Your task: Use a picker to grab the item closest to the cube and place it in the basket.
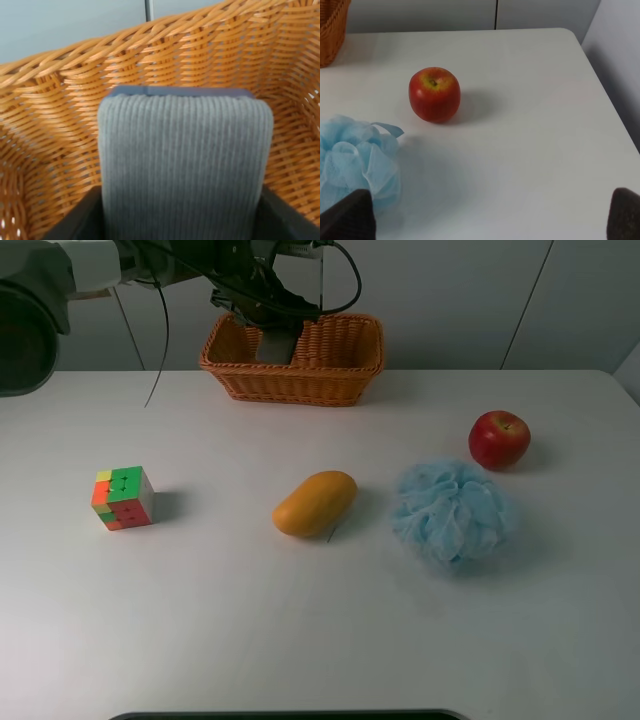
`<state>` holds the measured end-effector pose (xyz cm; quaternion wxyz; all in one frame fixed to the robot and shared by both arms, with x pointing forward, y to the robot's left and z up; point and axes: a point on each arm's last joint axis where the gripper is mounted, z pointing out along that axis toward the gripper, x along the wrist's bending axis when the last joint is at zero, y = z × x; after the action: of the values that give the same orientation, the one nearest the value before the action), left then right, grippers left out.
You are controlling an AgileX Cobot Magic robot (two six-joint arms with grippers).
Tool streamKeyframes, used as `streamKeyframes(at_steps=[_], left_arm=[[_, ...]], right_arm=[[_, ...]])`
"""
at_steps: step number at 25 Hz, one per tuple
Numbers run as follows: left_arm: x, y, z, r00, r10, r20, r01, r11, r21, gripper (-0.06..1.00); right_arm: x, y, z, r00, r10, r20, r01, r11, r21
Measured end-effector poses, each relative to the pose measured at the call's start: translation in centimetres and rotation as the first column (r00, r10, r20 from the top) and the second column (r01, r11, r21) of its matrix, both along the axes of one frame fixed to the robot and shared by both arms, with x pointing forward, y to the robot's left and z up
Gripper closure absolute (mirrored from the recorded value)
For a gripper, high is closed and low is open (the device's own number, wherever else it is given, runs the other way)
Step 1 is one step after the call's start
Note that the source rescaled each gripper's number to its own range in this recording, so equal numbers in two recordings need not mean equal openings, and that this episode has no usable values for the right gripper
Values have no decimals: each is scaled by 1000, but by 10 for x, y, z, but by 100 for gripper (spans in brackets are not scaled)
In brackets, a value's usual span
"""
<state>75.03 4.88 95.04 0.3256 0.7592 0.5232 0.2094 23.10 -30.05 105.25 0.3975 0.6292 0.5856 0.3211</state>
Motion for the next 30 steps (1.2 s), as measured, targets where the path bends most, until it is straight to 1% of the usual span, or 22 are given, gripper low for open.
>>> streamKeyframes(at_steps=[3, 4, 5, 6, 7, 10, 16, 18, 20, 23, 24, 27, 30], left_arm=[[0, 0, 0, 1000, -24, 11, 24, 999, 27, 92], [0, 0, 0, 999, -30, 14, 29, 999, 34, 81], [0, 0, 0, 999, -31, 15, 30, 999, 36, 34], [0, 0, 0, 999, -31, 15, 30, 999, 36, 13], [0, 0, 0, 999, -32, 14, 32, 999, 33, 8], [0, 0, 0, 999, -32, 10, 32, 999, 26, 5], [0, 0, 0, 999, -33, 7, 32, 999, 24, 5], [-2, 0, 6, 1000, -31, 2, 31, 999, 26, 5], [-6, 3, 21, 1000, -29, -3, 29, 999, 29, 5], [-19, 10, 67, 1000, -22, 2, 22, 999, 27, 5], [-26, 13, 89, 1000, -19, 12, 19, 1000, 22, 5], [-57, 30, 163, 999, -13, 49, 12, 1000, 20, 5], [-105, 57, 247, 990, -4, 140, 1, 1000, 21, 5]], right_arm=[[0, 0, 0, 1000, 0, 0, 0, 1000, 0], [0, 0, 0, 1000, 0, 0, 0, 1000, 0], [0, 0, 0, 1000, 0, 0, 0, 1000, 0], [0, 0, 0, 1000, 0, 0, 0, 1000, 0], [0, 0, 0, 1000, 0, 0, 0, 1000, 0], [0, 0, 0, 1000, 0, 0, 0, 1000, 0], [0, 0, 0, 1000, 0, 0, 0, 1000, 0], [0, 0, 0, 1000, 0, 0, 0, 1000, 0], [0, 0, 0, 1000, 0, 0, 0, 1000, 0], [0, 0, 0, 1000, 0, 0, 0, 1000, 0], [0, 0, 0, 1000, 0, 0, 0, 1000, 0], [0, 0, 0, 1000, 0, 0, 0, 1000, 0], [0, 0, 0, 1000, 0, 0, 0, 1000, 0]])
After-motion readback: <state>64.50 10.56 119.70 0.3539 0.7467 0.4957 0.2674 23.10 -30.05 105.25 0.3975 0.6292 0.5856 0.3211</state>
